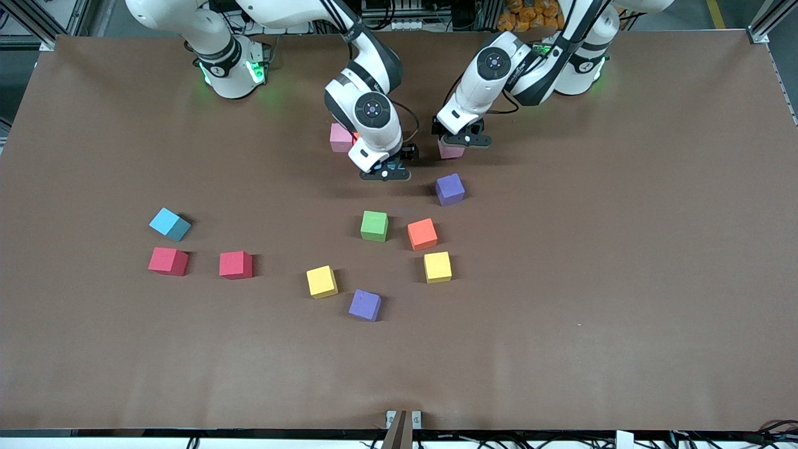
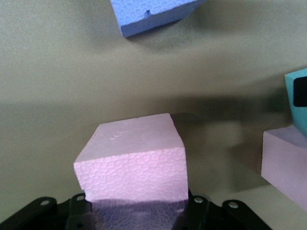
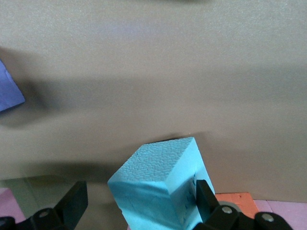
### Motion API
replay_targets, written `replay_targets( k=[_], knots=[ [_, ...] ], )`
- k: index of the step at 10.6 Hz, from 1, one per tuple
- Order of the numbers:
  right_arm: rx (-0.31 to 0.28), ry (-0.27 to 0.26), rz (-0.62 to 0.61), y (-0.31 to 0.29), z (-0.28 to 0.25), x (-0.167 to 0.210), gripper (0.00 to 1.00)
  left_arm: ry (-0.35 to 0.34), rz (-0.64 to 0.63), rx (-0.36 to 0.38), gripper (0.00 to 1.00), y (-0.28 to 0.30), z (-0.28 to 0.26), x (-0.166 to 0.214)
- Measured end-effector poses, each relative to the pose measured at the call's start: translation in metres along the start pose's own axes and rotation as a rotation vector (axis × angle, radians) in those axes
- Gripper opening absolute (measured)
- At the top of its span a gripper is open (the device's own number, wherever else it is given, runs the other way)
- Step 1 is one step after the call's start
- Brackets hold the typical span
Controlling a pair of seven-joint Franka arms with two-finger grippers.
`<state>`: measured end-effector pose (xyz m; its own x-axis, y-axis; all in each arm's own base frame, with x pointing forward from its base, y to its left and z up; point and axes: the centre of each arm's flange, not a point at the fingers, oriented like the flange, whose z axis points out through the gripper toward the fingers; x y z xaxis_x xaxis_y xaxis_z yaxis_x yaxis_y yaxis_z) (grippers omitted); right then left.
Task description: Form number 2 with 11 blocks
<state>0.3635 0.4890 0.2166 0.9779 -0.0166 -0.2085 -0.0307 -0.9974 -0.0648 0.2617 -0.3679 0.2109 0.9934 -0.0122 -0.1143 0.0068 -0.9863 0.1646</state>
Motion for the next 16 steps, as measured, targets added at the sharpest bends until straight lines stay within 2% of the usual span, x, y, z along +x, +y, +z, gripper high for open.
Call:
replay_targets(
  k=[9, 16],
  knots=[
    [-0.006, -0.005, -0.003, 0.0, 0.006, -0.002, 1.0, 0.0, -0.008, -0.014, 0.56, 0.007, -0.009, 0.014],
    [0.008, 0.02, -0.023, -0.008, 0.016, -0.01, 1.0, -0.021, -0.012, -0.015, 0.56, 0.014, -0.011, 0.021]
  ],
)
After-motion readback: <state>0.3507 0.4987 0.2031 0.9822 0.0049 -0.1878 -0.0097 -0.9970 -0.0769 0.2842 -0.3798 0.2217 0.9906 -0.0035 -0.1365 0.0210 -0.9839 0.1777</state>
